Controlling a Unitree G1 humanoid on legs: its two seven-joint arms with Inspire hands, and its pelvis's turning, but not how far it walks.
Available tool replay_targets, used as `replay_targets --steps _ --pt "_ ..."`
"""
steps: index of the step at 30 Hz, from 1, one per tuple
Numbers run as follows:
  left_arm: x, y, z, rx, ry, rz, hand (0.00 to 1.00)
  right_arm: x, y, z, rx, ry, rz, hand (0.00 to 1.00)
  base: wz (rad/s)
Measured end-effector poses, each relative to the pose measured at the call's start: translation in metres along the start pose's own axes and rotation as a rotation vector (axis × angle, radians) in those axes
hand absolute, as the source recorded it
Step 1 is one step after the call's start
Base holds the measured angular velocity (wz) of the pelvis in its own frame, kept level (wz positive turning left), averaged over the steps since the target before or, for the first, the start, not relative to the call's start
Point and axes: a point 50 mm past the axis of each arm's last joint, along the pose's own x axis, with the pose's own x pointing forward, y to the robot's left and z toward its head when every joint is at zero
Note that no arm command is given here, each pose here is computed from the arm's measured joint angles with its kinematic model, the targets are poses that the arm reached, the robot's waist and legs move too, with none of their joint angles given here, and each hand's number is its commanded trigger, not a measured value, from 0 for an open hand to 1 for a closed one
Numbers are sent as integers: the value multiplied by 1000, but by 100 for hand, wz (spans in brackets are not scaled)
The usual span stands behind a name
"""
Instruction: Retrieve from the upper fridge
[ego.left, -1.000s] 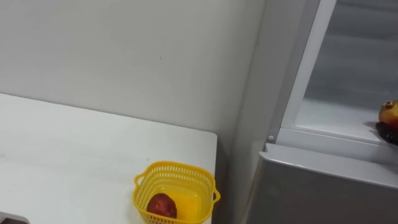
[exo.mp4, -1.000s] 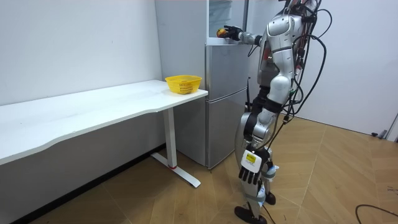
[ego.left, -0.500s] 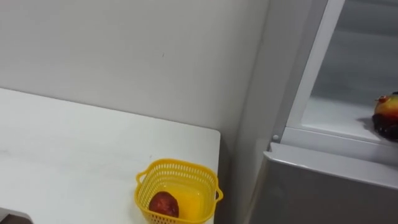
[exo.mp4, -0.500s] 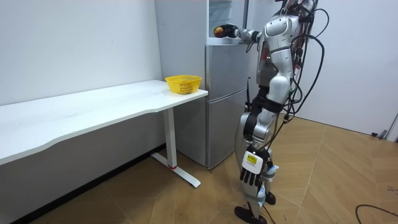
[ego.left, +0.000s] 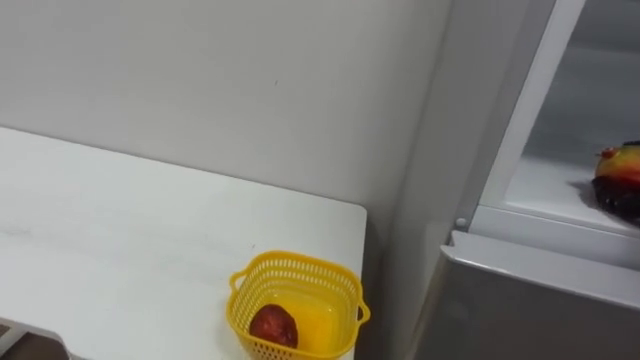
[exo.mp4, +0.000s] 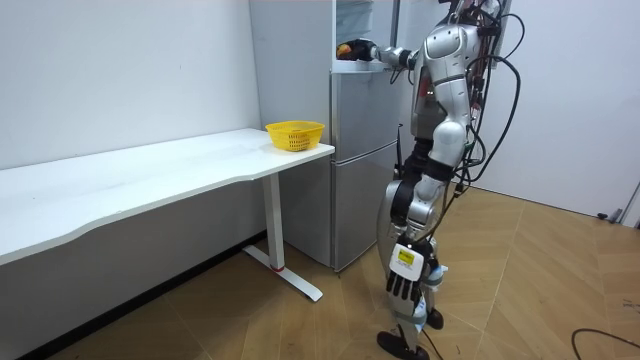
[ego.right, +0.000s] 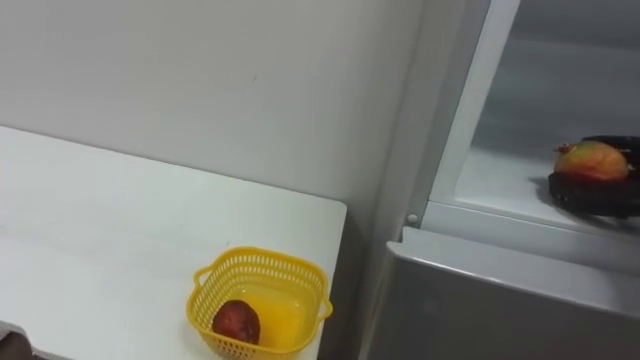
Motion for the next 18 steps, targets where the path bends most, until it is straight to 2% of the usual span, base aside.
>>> replay_targets --steps 10,18 --pt "0 -2 3 2 -24 4 0 -6 29 33 18 -166 63 100 1" --pt "0 -2 3 1 -32 16 0 -30 43 59 9 -337 117 100 -1"
